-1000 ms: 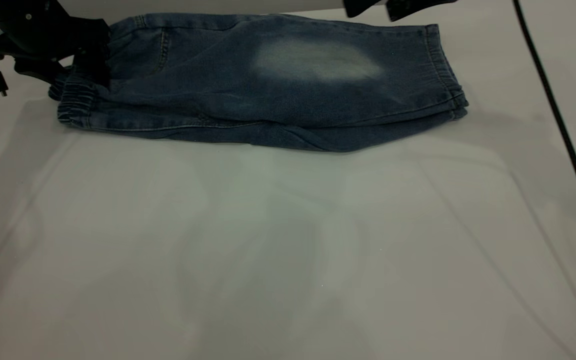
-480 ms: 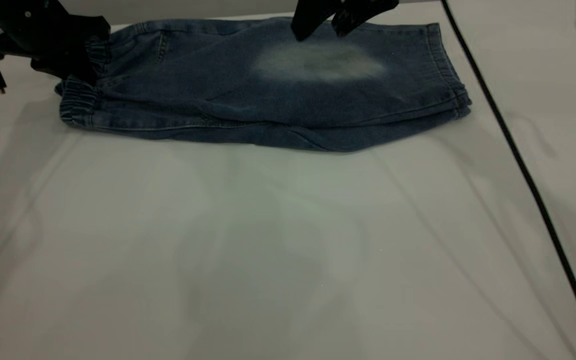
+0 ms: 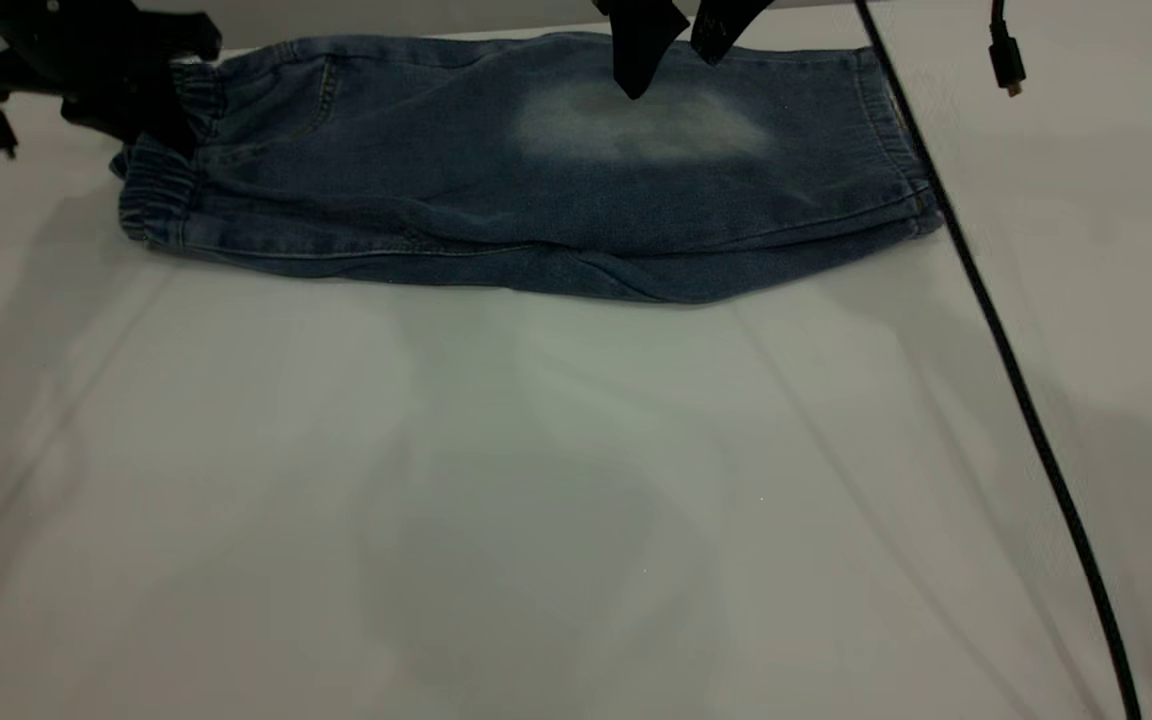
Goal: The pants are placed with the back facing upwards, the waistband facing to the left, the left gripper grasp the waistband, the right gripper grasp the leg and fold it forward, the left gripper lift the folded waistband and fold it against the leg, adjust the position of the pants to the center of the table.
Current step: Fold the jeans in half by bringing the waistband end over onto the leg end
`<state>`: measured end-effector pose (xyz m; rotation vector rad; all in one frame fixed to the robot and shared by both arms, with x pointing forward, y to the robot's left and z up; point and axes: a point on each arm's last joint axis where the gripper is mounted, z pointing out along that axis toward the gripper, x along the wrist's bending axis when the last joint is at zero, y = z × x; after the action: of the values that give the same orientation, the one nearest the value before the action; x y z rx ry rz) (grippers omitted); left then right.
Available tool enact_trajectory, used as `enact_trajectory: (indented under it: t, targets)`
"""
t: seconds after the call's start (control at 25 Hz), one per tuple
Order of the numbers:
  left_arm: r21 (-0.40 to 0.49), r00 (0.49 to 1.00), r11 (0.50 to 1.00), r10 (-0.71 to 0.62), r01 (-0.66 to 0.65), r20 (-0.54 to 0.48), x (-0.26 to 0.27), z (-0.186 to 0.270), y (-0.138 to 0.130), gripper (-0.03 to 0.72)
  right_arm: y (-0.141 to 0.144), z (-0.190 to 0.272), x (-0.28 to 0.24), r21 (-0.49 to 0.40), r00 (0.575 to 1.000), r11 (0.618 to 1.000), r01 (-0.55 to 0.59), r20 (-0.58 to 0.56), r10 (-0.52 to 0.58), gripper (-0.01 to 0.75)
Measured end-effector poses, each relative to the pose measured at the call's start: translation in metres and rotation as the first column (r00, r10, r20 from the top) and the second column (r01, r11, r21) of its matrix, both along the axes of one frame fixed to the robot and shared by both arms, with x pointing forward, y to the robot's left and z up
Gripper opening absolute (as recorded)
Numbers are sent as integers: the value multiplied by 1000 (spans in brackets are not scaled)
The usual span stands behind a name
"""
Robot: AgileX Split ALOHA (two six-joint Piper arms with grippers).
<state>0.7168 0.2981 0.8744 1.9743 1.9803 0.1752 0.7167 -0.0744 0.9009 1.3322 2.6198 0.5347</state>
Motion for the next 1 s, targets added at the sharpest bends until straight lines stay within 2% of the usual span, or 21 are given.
enact_trajectory:
  t: [0.2, 0.4, 0.76, 1.0]
  targets:
    - [1, 995, 998, -68, 69, 79, 11, 42, -14, 85, 0, -26, -1, -21, 999, 1000, 3, -51, -5, 462]
    - [-3, 981, 990, -139, 141, 132, 18, 73, -40, 85, 0, -37, -2, -23, 997, 1000, 10, -72, -12, 461]
    - [13, 925, 948, -312, 317, 216, 18, 109, -117, 85, -1, -53, -3, -33, 994, 999, 25, -102, -28, 461]
    - [26, 866, 907, -410, 421, 287, 10, 135, -168, 85, -1, -55, -3, -32, 994, 999, 31, -107, -34, 461]
